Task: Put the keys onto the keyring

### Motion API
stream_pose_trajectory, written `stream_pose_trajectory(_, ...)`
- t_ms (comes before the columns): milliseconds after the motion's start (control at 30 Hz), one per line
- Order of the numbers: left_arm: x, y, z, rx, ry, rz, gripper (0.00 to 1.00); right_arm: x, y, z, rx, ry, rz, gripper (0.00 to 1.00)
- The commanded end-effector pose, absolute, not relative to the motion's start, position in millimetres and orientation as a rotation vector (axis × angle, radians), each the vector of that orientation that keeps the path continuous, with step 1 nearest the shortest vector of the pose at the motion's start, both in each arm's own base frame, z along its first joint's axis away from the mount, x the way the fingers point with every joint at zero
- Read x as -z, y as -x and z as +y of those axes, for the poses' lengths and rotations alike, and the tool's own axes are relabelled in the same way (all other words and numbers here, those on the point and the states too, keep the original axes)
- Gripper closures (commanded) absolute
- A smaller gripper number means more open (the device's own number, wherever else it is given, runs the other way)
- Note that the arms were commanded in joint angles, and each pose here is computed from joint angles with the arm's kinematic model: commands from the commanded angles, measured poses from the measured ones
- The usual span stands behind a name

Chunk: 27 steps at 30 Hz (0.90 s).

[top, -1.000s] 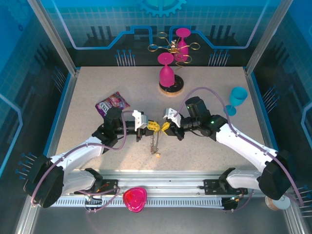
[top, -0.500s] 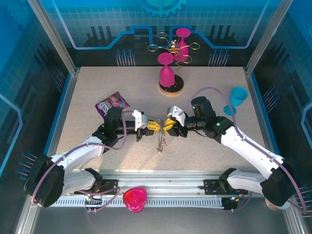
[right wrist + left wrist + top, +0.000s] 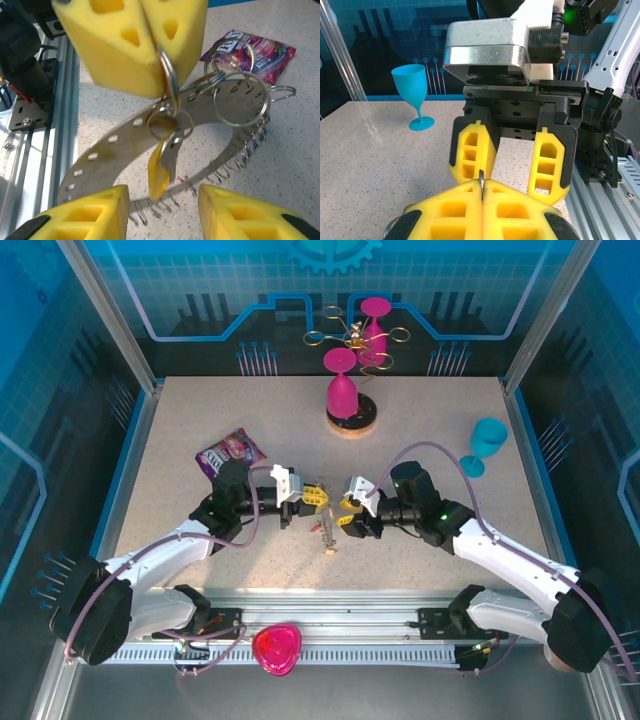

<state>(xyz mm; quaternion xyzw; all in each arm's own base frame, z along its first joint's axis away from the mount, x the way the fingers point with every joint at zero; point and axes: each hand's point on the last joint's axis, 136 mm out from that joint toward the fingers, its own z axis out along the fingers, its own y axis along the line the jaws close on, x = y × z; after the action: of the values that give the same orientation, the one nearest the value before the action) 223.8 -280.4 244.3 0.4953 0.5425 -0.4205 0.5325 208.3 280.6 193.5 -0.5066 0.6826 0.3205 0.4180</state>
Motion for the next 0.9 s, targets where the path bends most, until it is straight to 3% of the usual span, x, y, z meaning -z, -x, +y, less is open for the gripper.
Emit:
stream_pose_trajectory(0, -255.9, -221.2, -277.8, 0.995, -1.168, 1.243, 1.00, -202.1, -214.9, 290.2, -0.801, 1.236, 1.656, 0.58)
stream_pose_trajectory(167, -255.4, -221.4, -277.5, 0.995, -1.167, 1.243, 1.00, -199.8, -216.9, 296.8, -0.803, 1.235, 1.647, 0.58)
stream_pose_trajectory(567, -255.5, -224.0, -276.5, 0.975, -1.161, 1.248, 1.00, -201.5, -220.7, 295.1, -0.756, 1.233, 1.640, 0.91)
stream_pose_trajectory(867, -246.0, -227.2, -275.4, 0.931, -1.196, 1.297, 1.00, -214.1, -217.6, 287.4, -0.701, 1.284, 1.684, 1.00)
